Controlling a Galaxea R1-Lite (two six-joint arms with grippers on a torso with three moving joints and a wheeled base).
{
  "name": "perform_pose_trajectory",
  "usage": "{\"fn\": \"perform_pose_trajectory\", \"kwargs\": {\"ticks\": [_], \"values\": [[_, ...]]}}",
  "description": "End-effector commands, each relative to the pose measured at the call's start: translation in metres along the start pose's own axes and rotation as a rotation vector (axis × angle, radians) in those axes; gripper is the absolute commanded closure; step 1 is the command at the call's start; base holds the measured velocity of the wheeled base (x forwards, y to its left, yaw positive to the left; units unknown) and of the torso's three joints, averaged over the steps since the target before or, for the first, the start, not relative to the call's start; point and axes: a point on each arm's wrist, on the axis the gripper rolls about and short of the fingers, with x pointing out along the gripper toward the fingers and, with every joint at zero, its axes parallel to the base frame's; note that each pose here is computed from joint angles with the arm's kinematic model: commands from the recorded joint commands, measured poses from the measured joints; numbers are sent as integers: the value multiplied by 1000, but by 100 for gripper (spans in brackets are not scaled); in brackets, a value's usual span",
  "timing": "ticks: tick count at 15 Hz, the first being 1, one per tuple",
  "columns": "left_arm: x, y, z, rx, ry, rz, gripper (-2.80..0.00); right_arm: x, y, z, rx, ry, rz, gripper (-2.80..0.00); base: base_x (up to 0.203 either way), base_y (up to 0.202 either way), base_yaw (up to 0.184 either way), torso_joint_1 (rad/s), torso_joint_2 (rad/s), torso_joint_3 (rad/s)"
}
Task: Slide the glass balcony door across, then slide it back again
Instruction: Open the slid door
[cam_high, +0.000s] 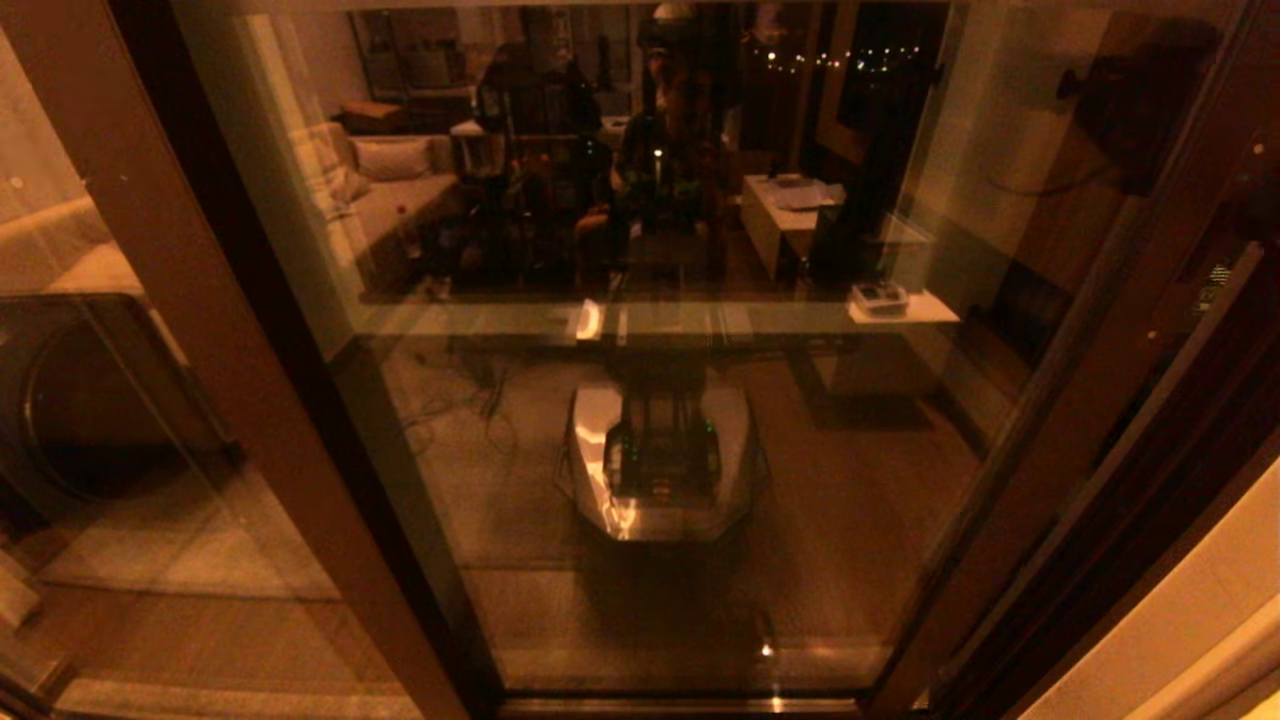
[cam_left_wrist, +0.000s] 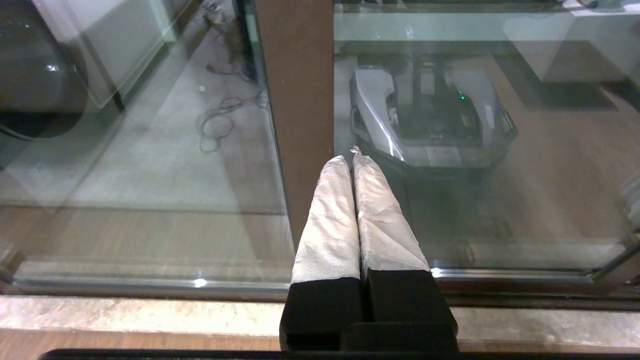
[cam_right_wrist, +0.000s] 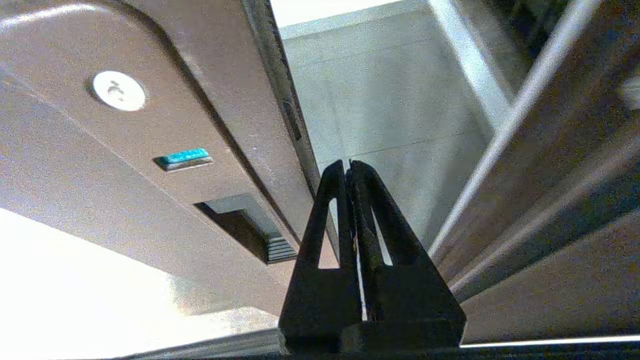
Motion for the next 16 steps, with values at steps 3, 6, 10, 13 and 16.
{"fn": "perform_pose_trajectory", "kwargs": {"ticks": [3,6,10,13,16], "values": [[0,0,0,0,0,0,0,-3,12,-4,-4,12,25,0,0,0,0,0,0,0],[0,0,0,0,0,0,0,-4,25,-9,-11,27,59,0,0,0,0,0,0,0],[0,0,0,0,0,0,0,-3,32,-12,-20,23,81,0,0,0,0,0,0,0],[0,0,0,0,0,0,0,-8,41,-15,-22,30,102,0,0,0,0,0,0,0],[0,0,0,0,0,0,0,-13,54,-20,-29,44,141,0,0,0,0,0,0,0]]}}
